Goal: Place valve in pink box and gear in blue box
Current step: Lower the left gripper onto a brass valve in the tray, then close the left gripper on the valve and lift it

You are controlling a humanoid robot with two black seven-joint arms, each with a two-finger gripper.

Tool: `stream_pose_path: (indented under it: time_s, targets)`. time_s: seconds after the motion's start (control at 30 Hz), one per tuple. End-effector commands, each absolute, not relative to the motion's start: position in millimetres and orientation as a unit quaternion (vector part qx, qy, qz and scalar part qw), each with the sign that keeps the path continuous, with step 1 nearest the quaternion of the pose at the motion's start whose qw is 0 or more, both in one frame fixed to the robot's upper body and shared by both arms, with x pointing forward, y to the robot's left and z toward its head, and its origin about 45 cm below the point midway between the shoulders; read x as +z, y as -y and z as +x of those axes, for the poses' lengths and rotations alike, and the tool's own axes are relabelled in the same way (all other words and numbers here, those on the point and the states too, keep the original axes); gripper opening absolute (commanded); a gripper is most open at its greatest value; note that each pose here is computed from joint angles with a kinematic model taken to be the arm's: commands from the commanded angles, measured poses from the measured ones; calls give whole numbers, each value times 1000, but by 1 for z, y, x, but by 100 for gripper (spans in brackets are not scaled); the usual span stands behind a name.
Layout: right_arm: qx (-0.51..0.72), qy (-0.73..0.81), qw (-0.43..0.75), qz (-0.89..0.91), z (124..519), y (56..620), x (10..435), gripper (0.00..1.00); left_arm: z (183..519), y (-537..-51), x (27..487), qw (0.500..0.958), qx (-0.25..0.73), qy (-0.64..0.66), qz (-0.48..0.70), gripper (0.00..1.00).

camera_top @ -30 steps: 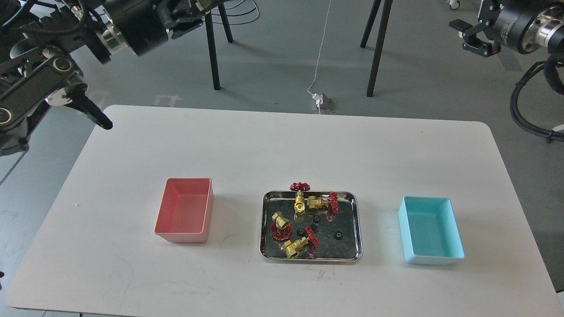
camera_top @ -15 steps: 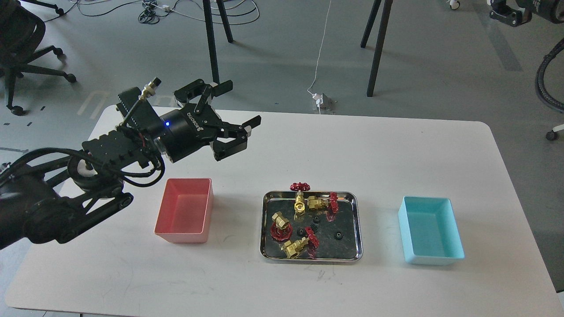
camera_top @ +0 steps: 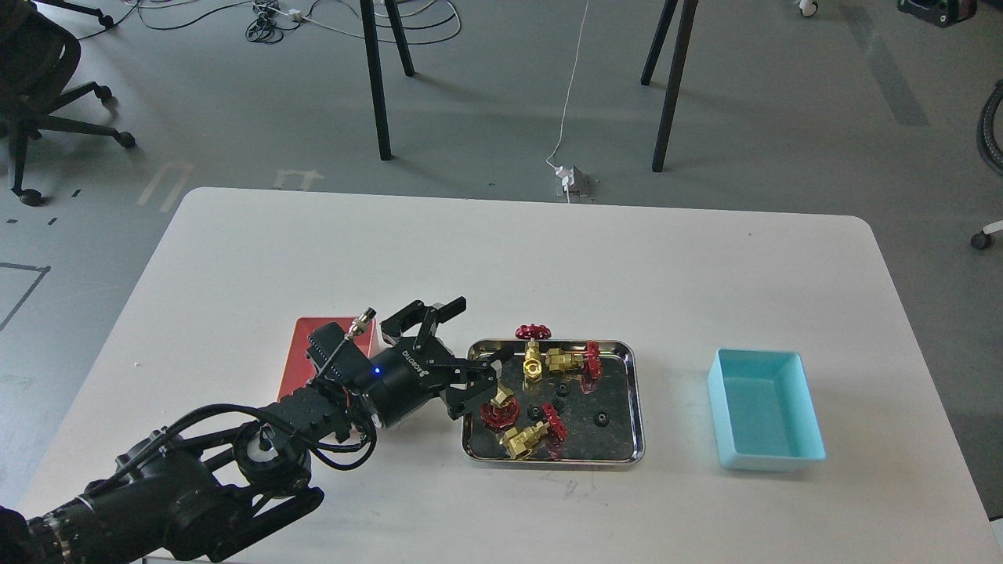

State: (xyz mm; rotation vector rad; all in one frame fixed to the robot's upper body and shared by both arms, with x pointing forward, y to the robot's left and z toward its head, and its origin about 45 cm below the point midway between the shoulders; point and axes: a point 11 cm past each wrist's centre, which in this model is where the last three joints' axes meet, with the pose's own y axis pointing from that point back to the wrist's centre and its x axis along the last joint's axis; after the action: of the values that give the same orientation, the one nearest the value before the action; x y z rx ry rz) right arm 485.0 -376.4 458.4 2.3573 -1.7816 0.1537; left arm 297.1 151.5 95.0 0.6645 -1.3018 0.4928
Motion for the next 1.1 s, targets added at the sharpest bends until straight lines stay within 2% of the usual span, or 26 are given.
stream_pose_path:
  time_s: [0.0, 0.7, 0.87, 1.0, 1.07]
  targets:
    - [51, 599, 93, 794, 485, 376, 458, 99, 286, -139, 80, 732, 218, 572, 300, 98]
    - [53, 599, 92, 794, 485, 376, 460, 99, 263, -128, 30, 751, 199, 531, 339, 98]
    - [52, 599, 92, 794, 485, 376, 459, 99, 262, -129, 29, 754, 192, 531, 335, 78]
    - [52, 599, 92, 794, 485, 376, 459, 99, 261, -127, 29, 756, 193, 531, 332, 70]
    - [52, 599, 92, 794, 485, 376, 459, 99, 260, -126, 29, 758, 189, 531, 328, 56]
